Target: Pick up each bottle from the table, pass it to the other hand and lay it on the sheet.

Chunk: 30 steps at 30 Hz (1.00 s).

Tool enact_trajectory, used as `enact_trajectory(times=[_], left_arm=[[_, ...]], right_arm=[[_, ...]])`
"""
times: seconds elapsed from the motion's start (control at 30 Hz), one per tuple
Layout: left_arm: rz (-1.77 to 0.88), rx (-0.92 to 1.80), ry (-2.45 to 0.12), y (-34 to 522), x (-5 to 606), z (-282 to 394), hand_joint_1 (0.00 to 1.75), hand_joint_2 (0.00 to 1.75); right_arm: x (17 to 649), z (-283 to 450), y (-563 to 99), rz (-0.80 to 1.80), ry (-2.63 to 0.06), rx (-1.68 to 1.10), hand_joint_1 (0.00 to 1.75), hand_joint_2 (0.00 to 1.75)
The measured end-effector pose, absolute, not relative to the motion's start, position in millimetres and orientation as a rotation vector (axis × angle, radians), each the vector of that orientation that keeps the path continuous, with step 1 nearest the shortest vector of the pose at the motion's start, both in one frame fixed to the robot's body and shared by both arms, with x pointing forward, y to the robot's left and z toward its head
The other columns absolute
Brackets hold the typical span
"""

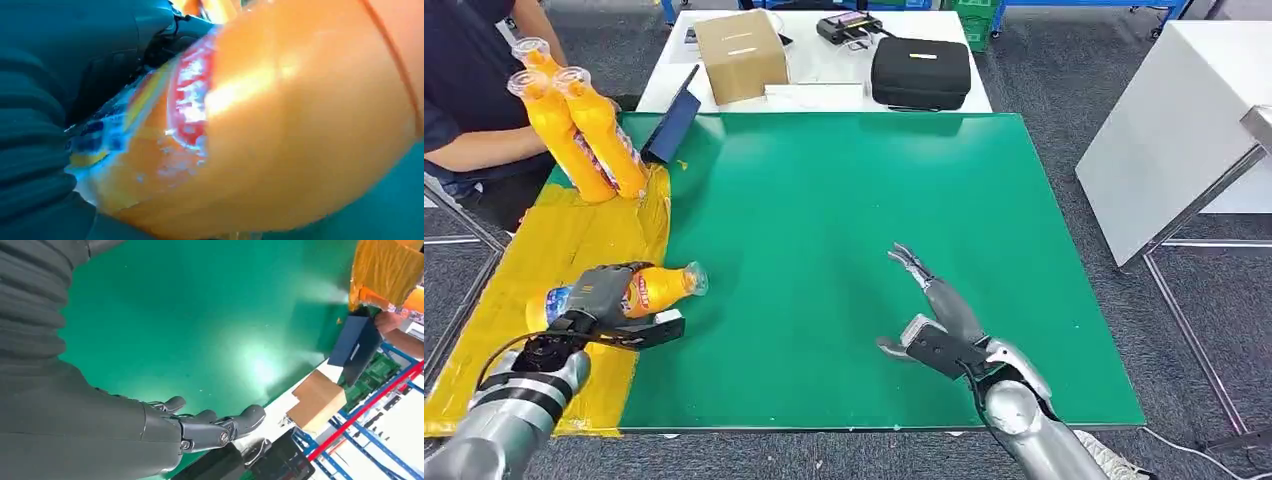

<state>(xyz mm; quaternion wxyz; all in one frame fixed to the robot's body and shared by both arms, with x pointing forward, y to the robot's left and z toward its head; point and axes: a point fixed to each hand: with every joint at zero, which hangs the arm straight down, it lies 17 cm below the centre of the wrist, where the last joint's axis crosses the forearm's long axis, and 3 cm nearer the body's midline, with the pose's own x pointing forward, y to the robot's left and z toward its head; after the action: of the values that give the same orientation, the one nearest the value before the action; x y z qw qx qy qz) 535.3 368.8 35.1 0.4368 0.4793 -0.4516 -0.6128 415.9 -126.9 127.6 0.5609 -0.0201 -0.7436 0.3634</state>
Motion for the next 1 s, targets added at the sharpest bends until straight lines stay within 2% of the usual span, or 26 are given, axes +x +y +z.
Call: enact_trajectory(times=[0.2,0.47,0.53,0.57,0.73,0.83,1.0], left_arm=[[-1.45,1.045,-1.173,368.9,533.7,29.2,0.0,0.0],[-1.405,1.021,-1.196,372.2,534.1,31.8,0.0,0.0],[-1.344,0.967,-1.296,364.5,532.2,38.7,0.0,0.0],[-1.291,0.934,-1.367,360.4,529.3,44.5,0.0,0.0],[-1.103,0.85,-1.569,334.1,507.6,62.8,0.0,0.0],[-0.809,0.785,-1.844,303.6,495.3,118.7,0.0,0.0],[-0.66,0.761,-1.982,277.2,482.5,166.2,0.0,0.0]], right_arm=[[420.3,126.2,-125.8,0.877,-1.742,-0.045,0.0,1.75],[420.3,121.3,-124.4,0.891,-1.73,-0.044,0.0,1.75],[421.0,121.6,-125.6,0.917,-1.741,-0.077,0.0,1.75],[421.0,122.5,-126.1,0.929,-1.753,-0.096,0.0,0.0],[421.2,123.9,-125.9,0.964,-1.775,-0.148,0.0,0.0],[417.4,135.3,-113.7,0.896,-1.835,-0.118,0.0,0.0],[411.3,142.5,-92.2,0.843,-1.863,-0.09,0.0,0.0]])
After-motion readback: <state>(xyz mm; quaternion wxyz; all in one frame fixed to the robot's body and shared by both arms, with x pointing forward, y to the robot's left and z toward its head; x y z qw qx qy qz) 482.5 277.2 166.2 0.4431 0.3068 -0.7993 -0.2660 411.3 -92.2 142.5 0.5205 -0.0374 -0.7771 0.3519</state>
